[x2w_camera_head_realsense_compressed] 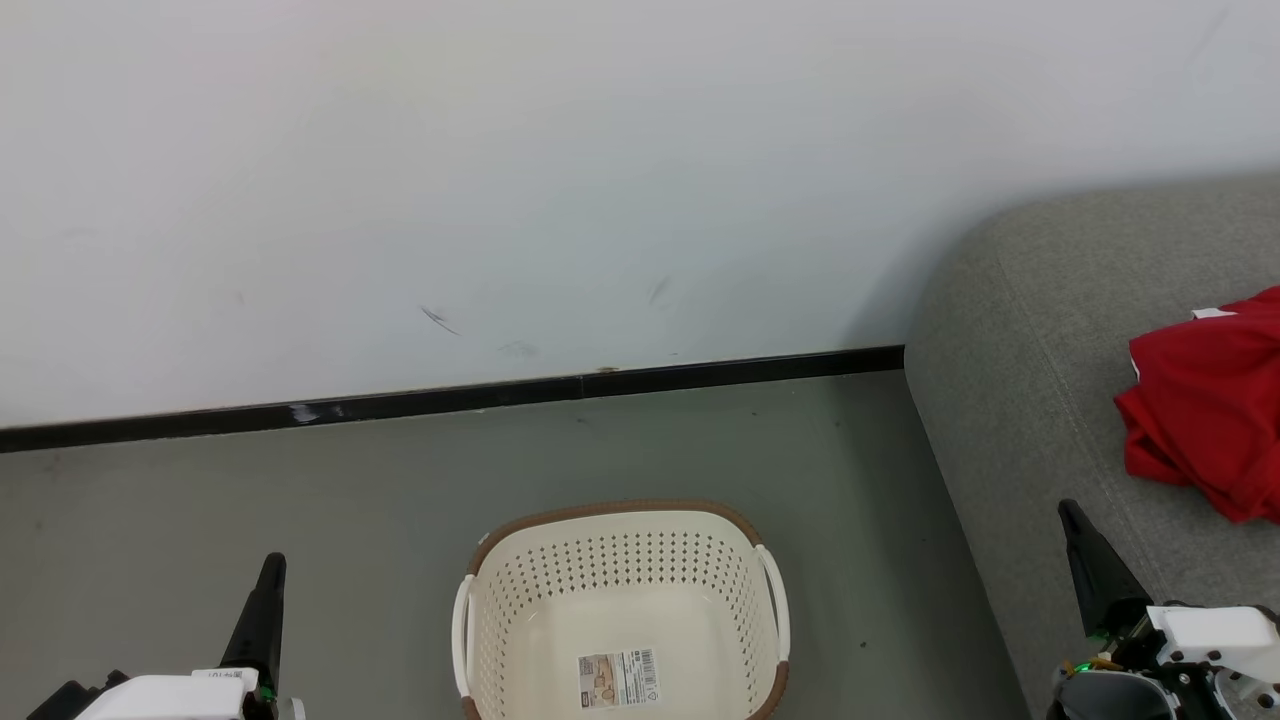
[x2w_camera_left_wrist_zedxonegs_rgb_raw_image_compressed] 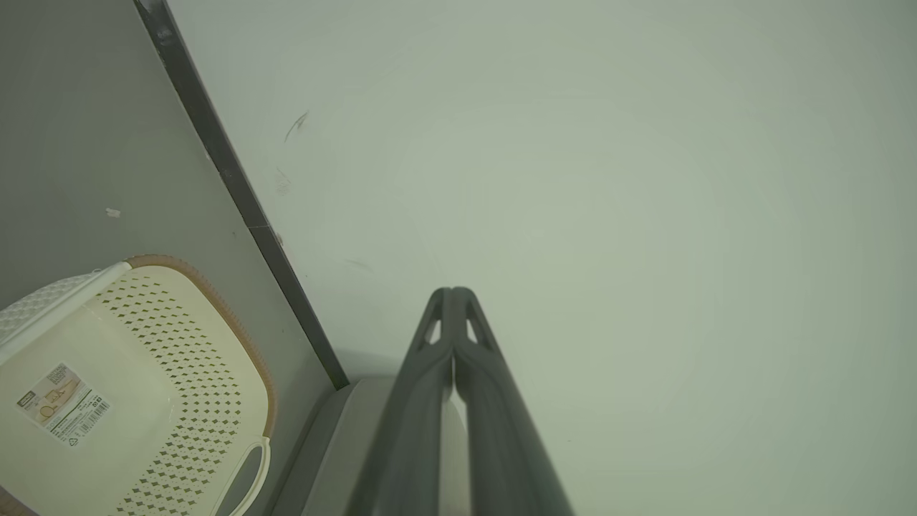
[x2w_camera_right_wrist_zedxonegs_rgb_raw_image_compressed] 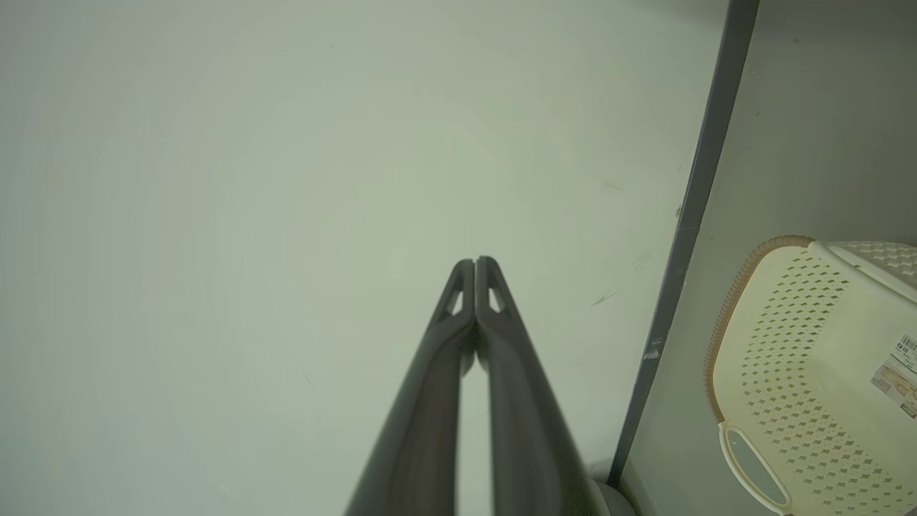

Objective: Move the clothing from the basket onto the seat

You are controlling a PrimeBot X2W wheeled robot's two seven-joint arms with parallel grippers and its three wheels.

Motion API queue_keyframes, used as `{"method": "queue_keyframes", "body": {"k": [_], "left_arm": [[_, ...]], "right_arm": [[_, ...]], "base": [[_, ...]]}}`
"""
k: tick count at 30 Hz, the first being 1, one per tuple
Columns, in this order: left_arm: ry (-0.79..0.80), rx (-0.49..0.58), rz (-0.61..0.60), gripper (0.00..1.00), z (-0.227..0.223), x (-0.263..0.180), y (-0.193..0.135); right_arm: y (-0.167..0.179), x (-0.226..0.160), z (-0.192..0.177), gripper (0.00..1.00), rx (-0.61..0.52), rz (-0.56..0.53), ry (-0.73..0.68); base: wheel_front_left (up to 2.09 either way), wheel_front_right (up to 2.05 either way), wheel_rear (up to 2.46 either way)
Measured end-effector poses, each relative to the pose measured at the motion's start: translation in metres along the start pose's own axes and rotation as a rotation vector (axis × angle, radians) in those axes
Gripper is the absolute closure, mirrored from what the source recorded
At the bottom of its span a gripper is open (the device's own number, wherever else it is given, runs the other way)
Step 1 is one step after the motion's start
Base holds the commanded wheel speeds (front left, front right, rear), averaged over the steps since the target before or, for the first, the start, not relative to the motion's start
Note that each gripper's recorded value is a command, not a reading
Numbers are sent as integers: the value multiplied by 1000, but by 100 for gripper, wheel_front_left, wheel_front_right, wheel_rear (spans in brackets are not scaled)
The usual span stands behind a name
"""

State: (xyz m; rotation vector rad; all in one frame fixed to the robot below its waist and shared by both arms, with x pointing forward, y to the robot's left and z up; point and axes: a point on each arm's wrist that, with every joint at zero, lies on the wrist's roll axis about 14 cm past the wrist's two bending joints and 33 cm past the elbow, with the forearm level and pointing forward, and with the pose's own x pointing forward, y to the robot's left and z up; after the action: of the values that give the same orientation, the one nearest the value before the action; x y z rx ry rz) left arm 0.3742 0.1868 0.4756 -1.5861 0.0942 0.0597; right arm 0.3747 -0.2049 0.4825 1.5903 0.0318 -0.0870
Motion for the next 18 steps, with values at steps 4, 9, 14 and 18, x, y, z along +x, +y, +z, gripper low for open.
{"method": "queue_keyframes", "body": {"k": [4, 9, 14, 18], "left_arm": [[0, 0, 0, 100, 0, 0, 0], [0, 0, -1, 100, 0, 0, -1], [-1, 0, -2, 100, 0, 1, -1], [-1, 0, -2, 100, 0, 1, -1]], "right_arm": [[0, 0, 0, 100, 0, 0, 0], [0, 0, -1, 100, 1, 0, 3], [0, 0, -1, 100, 2, 0, 3], [0, 0, -1, 100, 3, 0, 3]], "base": [[0, 0, 0], [0, 0, 0], [0, 0, 0], [0, 0, 0]]}}
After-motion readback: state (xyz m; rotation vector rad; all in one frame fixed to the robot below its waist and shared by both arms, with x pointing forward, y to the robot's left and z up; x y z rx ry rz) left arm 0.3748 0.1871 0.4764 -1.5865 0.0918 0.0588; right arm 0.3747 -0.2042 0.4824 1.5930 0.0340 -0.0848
